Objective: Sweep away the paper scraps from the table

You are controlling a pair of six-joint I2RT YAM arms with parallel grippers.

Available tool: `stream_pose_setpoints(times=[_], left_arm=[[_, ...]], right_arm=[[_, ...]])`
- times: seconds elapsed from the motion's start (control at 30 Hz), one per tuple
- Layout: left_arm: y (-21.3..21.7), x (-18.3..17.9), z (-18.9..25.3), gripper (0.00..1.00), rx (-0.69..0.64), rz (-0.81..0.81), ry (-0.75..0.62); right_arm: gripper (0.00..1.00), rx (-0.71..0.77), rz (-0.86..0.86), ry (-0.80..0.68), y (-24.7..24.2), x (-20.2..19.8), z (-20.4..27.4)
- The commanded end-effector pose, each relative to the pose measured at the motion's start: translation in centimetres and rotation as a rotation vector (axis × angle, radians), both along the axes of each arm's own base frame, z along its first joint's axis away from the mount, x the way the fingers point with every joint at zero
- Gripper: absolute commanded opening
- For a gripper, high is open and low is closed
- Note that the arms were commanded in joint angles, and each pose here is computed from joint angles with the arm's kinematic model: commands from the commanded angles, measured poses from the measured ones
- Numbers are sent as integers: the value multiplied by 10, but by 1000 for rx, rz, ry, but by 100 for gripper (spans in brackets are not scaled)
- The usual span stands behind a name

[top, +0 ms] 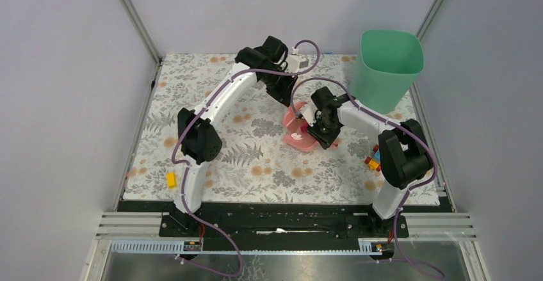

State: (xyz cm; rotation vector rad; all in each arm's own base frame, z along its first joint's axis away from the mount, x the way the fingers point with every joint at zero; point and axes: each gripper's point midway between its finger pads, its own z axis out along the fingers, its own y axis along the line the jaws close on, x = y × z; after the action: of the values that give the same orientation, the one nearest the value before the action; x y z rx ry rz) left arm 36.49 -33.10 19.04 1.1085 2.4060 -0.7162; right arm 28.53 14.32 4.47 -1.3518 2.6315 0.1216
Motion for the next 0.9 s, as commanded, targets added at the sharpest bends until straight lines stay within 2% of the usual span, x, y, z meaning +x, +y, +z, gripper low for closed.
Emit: stream_pose_setpoints(times=[0.0, 0.17, 0.3, 0.47, 0.57, 0.7, 0.77, 0.87], left_arm=[[5, 4, 60, 0, -128, 16, -97], [47, 36, 68, 0, -103, 138, -164], [85, 53, 48, 0, -11, 235, -165], [112, 50, 6, 0, 122, 255, -139], [120, 49, -1, 0, 127, 304, -123], [146, 64, 0, 0, 181, 353, -173], [164, 72, 2, 0, 156, 404, -171], [173, 73, 13, 0, 35, 456, -111]], right_arm=[[0, 44, 7, 17, 8, -11, 4], [0, 64, -5, 9, 11, -11, 5], [0, 85, -11, 7, 15, -10, 6], [0, 92, -23, -22, 17, -2, 8], [0, 136, -32, -100, 23, 8, 27], [0, 193, -20, -151, 27, 6, 49], [0, 225, -9, -173, 28, 1, 60], [0, 254, 3, -209, 28, -3, 82]])
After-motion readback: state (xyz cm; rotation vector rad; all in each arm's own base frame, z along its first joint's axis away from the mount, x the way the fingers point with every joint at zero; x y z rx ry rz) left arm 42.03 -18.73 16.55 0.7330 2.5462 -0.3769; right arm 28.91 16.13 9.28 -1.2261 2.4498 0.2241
